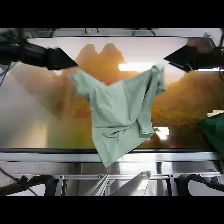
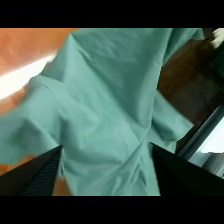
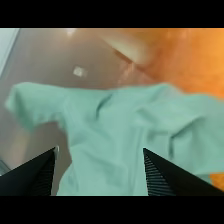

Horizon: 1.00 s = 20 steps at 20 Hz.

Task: Fold the shirts.

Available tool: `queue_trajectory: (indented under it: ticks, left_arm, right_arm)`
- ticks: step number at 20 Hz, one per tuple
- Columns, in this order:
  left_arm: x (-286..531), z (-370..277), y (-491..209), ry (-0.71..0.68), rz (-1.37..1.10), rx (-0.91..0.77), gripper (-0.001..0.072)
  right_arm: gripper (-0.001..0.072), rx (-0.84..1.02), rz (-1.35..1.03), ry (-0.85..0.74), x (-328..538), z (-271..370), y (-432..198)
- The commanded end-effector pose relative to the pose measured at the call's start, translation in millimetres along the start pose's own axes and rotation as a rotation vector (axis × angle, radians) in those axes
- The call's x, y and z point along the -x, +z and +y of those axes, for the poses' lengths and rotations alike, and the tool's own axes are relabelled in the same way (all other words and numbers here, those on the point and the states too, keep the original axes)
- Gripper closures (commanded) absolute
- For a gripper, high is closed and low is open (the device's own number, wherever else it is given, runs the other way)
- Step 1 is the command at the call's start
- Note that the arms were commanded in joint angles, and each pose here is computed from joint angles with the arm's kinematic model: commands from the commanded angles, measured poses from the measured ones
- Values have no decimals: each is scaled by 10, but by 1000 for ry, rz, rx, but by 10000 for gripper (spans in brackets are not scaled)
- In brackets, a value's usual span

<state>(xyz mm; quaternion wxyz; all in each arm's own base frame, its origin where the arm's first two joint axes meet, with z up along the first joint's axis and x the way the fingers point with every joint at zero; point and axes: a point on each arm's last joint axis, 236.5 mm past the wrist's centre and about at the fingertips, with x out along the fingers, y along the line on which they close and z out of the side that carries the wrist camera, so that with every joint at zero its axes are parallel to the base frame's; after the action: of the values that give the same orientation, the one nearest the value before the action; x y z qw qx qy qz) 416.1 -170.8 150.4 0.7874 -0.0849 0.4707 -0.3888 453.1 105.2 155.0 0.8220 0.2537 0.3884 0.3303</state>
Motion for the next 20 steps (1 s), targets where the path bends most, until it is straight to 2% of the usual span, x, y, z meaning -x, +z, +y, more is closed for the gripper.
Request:
queue_trajectory:
  ticks: [1, 4, 7, 11, 14, 20]
  left_arm:
    - [-370, 612, -556, 70, 254, 120, -1]
    - [-290, 834, -827, 42, 365, 231, 0]
    - [-360, 1137, -899, 65, 336, 301, 0]
    - [-631, 1494, -821, 105, 254, 347, 1]
    - [-953, 1599, -786, 76, 231, 379, 1]
    - [-1663, 1673, -657, 42, 293, 318, 1]
  right_arm:
    - [114, -142, 82, -56, 66, -547, -208]
    - [114, -281, 232, -105, 519, -853, -664]
    - [114, -428, 375, -162, 643, -1090, -1406]
    - [115, -516, 380, -185, 191, -1240, -2278]
    - [114, -544, 448, -230, -161, -1248, -2850]
    - [115, -497, 480, -160, -916, -763, -3065]
